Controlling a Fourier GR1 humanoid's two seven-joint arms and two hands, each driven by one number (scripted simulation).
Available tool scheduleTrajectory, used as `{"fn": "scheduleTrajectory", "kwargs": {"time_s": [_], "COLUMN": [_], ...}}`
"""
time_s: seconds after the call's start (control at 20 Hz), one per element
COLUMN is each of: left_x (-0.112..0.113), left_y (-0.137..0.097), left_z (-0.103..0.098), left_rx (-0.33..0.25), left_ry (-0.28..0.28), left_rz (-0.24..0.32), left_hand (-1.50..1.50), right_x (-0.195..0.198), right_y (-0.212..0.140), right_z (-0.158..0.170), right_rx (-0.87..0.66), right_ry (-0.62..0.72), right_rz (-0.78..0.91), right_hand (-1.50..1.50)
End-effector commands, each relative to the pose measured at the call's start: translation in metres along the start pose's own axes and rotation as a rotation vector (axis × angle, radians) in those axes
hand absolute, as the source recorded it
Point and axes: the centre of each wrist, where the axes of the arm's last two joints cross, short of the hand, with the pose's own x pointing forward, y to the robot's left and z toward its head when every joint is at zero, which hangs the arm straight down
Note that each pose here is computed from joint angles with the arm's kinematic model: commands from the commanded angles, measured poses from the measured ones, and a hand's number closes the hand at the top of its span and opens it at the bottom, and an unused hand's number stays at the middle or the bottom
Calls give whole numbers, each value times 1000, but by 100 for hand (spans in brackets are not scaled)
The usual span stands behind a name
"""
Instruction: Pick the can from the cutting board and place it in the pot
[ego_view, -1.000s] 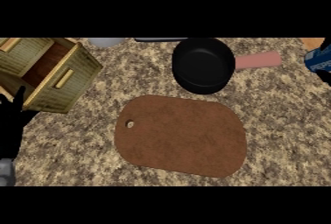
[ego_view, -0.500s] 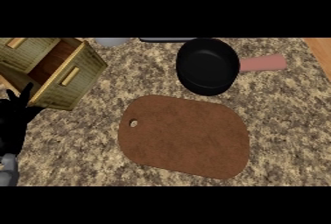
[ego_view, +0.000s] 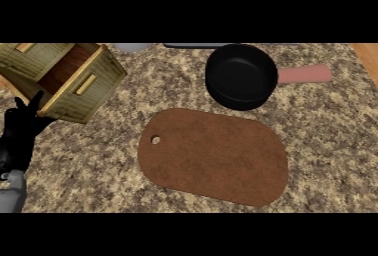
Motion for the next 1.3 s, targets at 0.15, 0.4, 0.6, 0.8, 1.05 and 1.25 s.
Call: {"fn": "scheduleTrajectory", "kwargs": {"time_s": [0.15,0.4,0.6,0.8,1.05,1.25], "left_x": [-25,-19,-18,-25,-27,-31], "left_y": [-24,-28,-13,-14,-17,-17], "left_z": [0,-2,-4,-3,-1,-2], "left_rx": [-42,-55,-34,-62,-53,-35], "left_ry": [105,100,107,115,111,111], "left_rz": [-4,5,2,2,4,-8], "left_hand": [0,0,0,0,0,0], "right_x": [50,76,64,50,52,56], "right_y": [43,70,107,162,188,214], "right_z": [-47,-75,-77,-77,-85,-83], "right_rx": [94,200,289,357,441,381], "right_ry": [45,65,85,177,202,212], "right_rz": [-14,-9,-46,-121,-206,-412], "right_hand": [150,150,150,150,-150,-150]}}
